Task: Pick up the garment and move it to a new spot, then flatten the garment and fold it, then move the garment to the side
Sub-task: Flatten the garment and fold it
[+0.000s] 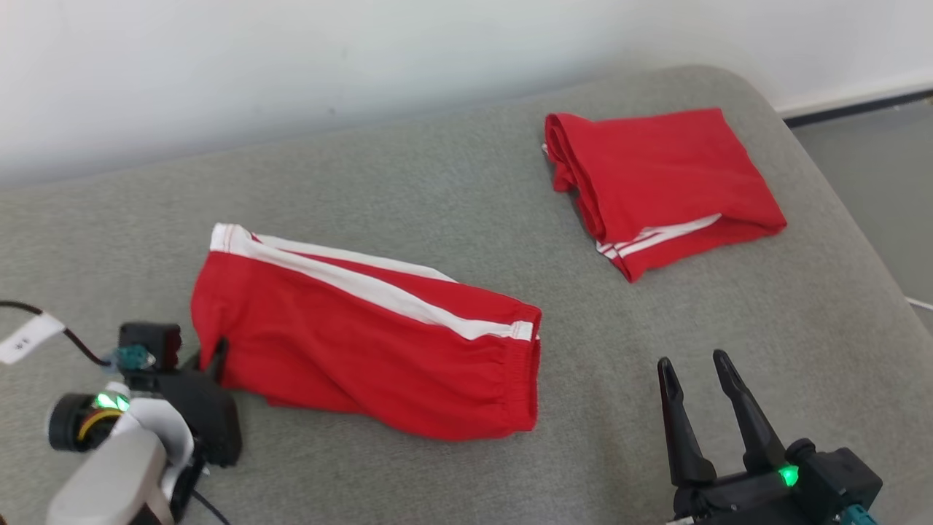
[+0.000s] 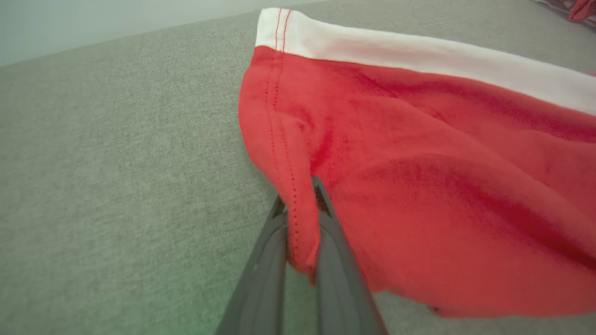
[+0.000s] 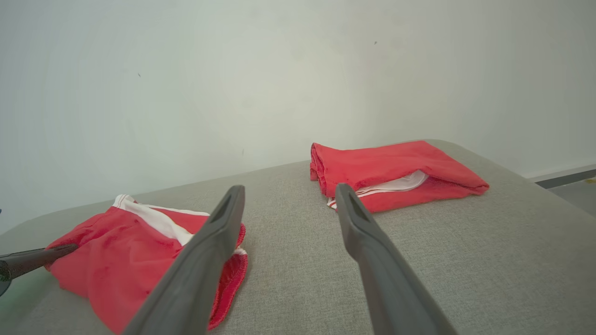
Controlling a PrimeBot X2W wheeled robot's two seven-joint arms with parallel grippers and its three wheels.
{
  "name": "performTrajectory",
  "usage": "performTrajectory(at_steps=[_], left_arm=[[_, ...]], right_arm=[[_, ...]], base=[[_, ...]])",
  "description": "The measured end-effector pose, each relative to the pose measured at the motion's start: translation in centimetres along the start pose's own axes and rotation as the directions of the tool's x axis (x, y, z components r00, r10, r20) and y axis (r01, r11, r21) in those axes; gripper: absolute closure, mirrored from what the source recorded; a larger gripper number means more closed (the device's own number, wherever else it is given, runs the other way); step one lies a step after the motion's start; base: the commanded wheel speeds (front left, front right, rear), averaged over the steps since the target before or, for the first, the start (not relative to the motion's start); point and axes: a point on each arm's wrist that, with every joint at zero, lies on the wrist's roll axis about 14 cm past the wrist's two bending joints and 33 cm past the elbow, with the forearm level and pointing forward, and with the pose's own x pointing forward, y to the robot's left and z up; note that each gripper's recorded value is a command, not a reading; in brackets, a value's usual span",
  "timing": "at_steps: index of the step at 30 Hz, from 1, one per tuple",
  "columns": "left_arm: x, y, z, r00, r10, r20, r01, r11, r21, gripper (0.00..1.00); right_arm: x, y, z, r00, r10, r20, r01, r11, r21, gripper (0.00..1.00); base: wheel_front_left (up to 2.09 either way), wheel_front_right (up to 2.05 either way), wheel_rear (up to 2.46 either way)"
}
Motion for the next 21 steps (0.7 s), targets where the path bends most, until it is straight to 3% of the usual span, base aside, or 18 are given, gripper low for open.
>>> performTrajectory(at_steps=[21], left_arm=[[-9.1,-0.4,-6.2,0.992,0.123,0.033,-0.117,0.982,-0.150,1.00]], right_arm=[[-0.7,4.0,-0.9,0.992,0.126,-0.012,-0.125,0.990,0.061,0.00]], base=[[0.00,0.00,0.00]])
